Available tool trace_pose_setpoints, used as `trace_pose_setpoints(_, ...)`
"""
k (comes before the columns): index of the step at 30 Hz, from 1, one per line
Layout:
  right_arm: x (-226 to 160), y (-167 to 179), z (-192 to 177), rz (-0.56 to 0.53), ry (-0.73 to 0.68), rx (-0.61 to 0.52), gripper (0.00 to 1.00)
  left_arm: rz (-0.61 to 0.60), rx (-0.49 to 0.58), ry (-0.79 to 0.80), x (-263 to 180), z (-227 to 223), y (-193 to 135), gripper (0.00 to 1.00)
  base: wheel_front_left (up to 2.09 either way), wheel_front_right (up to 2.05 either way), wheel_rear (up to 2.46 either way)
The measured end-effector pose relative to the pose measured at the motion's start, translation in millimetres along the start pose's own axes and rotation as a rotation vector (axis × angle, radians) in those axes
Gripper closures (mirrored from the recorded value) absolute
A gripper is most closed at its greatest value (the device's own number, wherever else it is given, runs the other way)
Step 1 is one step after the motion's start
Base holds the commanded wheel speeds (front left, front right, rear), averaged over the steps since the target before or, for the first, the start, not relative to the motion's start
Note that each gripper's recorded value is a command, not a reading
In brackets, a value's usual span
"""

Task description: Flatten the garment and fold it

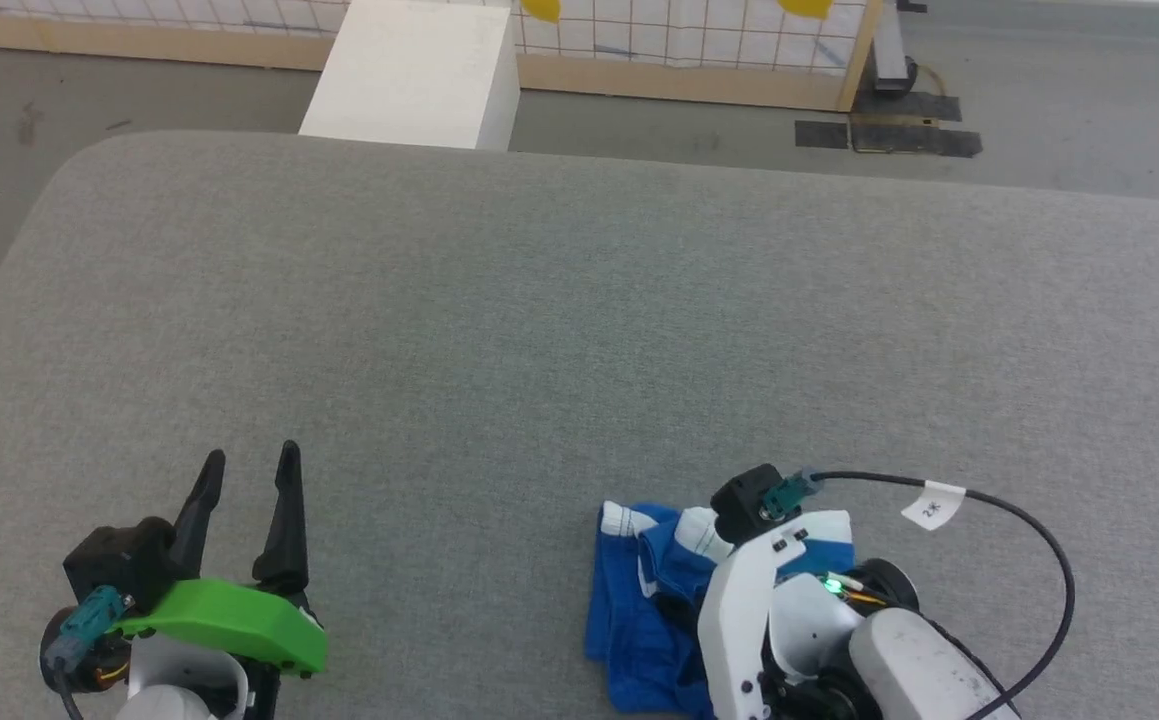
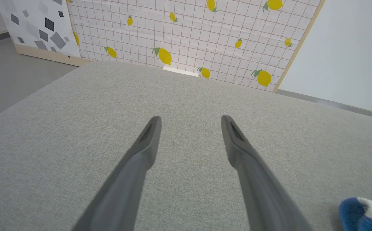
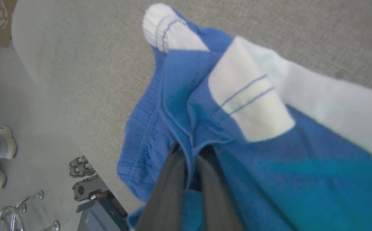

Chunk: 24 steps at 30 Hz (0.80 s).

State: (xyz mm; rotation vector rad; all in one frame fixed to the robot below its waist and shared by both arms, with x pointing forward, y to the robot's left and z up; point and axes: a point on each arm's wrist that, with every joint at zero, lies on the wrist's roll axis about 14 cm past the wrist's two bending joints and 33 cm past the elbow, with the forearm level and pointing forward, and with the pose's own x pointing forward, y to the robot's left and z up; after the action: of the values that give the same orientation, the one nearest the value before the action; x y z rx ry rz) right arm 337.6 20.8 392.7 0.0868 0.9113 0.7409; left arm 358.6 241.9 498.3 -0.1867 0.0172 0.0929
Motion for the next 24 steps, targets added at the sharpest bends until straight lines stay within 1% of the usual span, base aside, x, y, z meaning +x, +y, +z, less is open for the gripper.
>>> trace_pose_setpoints(1,2.5,0.6,-0.7,0.003,-0.001,-0.003,0.65,0.003,-0.003,0.003,-0.5,-0.9,0.7,0.0,0.0,0.0,0.0)
trace_pose_setpoints(2,4.2,1.9,-0.6,0.007,-0.005,-0.008,0.0,0.005,-0.004,0.005,-1.0,-1.7,1.3,0.0,0.0,0.0,0.0)
trace_pose_setpoints(5,7.2,13.5,3.9,0.041,-0.016,-0.033,0.0,0.009,-0.009,0.01,-1.3,-3.1,2.2,0.0,0.0,0.0,0.0)
trace_pose_setpoints(9,4.7,38.2,15.7,0.108,-0.039,-0.081,0.0,0.003,-0.009,0.007,-1.6,-2.3,0.4,0.0,0.0,0.0,0.0)
trace_pose_setpoints(13,-5.7,60.2,34.3,0.165,-0.103,-0.109,0.0,-0.015,-0.011,-0.001,-1.0,-0.2,-5.1,0.0,0.0,0.0,0.0)
trace_pose_setpoints(16,-17.7,63.5,53.9,0.167,-0.183,-0.118,0.0,-0.032,-0.012,-0.006,0.1,1.5,-10.5,0.0,0.0,0.0,0.0)
trace_pose_setpoints(19,-36.4,48.0,82.4,0.107,-0.306,-0.116,0.0,-0.05,-0.011,-0.013,2.0,3.8,-15.9,0.0,0.0,0.0,0.0)
trace_pose_setpoints(21,-52.8,23.7,97.4,0.01,-0.38,-0.121,0.0,-0.062,-0.01,-0.017,3.3,5.1,-20.0,0.0,0.0,0.0,0.0)
trace_pose_setpoints(23,-66.4,-4.1,96.9,-0.105,-0.397,-0.123,0.0,-0.07,-0.009,-0.02,4.6,6.0,-23.1,0.0,0.0,0.0,0.0)
trace_pose_setpoints(24,-72.5,-18.6,91.1,-0.164,-0.386,-0.115,0.0,-0.077,-0.008,-0.022,5.5,6.6,-25.1,0.0,0.0,0.0,0.0)
